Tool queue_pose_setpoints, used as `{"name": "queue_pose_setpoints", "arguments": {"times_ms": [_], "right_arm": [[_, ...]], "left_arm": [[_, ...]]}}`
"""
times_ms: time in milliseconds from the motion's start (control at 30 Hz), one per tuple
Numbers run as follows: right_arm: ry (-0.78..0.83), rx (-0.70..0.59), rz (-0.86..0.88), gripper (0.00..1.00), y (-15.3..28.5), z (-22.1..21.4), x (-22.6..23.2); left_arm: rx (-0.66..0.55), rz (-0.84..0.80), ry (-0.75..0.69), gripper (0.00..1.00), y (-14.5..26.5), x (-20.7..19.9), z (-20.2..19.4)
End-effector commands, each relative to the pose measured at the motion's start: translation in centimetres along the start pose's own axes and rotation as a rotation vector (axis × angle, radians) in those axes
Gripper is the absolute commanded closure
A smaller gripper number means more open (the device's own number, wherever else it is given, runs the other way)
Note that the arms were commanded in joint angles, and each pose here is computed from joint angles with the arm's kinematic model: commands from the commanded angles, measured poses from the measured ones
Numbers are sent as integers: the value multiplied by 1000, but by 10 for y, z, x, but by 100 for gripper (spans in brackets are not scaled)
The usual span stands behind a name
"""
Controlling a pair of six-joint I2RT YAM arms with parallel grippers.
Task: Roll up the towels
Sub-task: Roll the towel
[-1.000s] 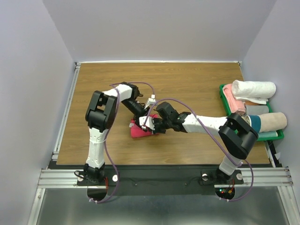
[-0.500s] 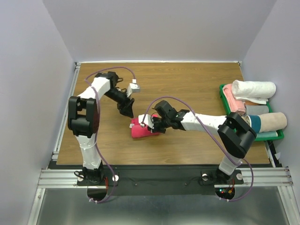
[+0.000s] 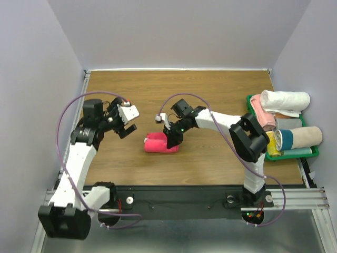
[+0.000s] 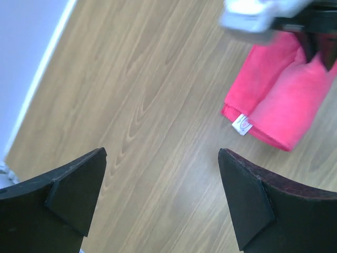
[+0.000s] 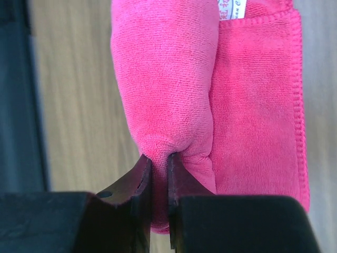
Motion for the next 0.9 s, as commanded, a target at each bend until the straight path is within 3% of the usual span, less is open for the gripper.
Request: {"name": "queue_pose_setpoints", "arguments": {"times_ms": [0, 167, 467, 700, 767, 867], "right_arm": [[-324, 131, 276, 99, -13, -43, 31], [-457, 134, 363, 99, -12, -53, 16], [-578, 136, 388, 99, -24, -61, -11], [-631, 150, 399, 99, -33, -67, -21], [-627, 160, 392, 99, -34, -69, -22], [-627, 169, 390, 99, -34, -73, -23]], "left_arm": [[-6, -32, -69, 1, -8, -33, -11], [78, -214, -153, 1, -22, -94, -20], [37, -419, -364, 1, -53, -165, -10], [104, -440, -434, 2, -80, -198, -27], [129, -427, -437, 5, -89, -201, -34], [175, -404, -442, 18, -96, -202, -40]]}}
Point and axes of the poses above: each gripper's point midway between its finger pads, its own y axis back along the fingers, its own x axis along the line the jaws close on, z = x × y, the point moved 4 cm from there along y, back along the fingers, and after that the axes turned 1 degree about -y, right-handed, at the moved point
